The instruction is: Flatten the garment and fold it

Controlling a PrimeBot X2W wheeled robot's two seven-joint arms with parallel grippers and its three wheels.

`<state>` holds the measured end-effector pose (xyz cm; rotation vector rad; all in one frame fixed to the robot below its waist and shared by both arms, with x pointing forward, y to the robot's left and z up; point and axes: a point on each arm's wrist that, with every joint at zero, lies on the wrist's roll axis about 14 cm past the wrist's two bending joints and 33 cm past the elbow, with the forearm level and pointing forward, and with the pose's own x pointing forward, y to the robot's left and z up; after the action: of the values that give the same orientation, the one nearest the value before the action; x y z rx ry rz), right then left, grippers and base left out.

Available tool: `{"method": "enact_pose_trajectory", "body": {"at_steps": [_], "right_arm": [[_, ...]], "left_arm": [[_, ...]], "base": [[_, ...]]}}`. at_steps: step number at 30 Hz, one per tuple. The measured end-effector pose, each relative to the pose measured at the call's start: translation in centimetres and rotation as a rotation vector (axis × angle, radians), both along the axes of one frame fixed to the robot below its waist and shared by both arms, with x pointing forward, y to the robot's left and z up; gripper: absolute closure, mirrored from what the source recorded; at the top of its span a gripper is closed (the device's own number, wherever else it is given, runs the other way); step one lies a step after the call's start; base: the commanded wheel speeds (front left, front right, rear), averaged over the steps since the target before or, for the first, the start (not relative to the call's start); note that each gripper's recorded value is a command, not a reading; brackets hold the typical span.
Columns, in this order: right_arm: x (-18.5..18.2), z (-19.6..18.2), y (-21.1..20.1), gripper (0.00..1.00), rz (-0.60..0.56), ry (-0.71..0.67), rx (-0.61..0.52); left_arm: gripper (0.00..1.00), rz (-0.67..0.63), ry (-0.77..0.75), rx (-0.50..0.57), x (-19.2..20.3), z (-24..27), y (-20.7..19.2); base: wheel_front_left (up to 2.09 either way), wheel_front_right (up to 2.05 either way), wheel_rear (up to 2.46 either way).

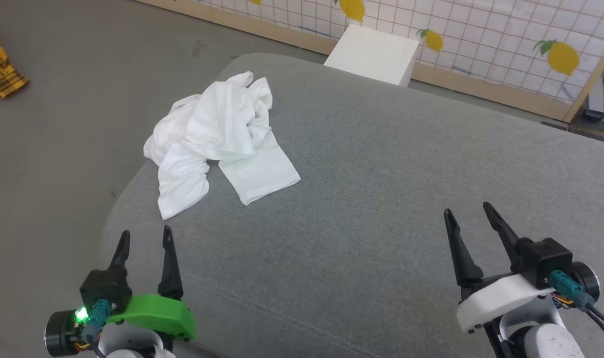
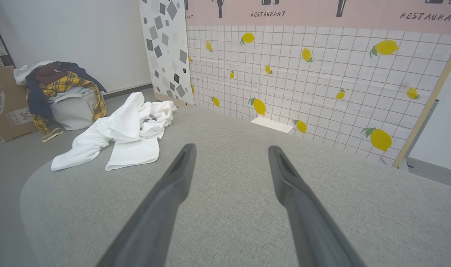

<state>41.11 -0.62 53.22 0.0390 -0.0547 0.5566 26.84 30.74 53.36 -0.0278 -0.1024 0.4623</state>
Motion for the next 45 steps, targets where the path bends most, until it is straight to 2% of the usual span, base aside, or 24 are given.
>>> {"method": "enact_pose_trajectory", "body": {"at_steps": [35, 41, 45], "right_arm": [[0.4, 0.0, 5.1, 0.0, 0.132, 0.003, 0.052], [1.1, -0.1, 5.4, 0.0, 0.133, 0.003, 0.066], [2.3, 0.5, 5.7, 0.0, 0.132, -0.017, 0.075]], "left_arm": [[0.0, 0.159, 0.021, -0.039, -4.3, -1.4, 3.1], [0.0, 0.139, 0.012, -0.072, -3.2, -1.3, 3.3], [0.0, 0.078, -0.026, -0.059, 0.2, 1.2, 4.2]], "base": [[0.0, 0.0, 0.0], [0.0, 0.0, 0.0], [0.0, 0.0, 0.0]]}}
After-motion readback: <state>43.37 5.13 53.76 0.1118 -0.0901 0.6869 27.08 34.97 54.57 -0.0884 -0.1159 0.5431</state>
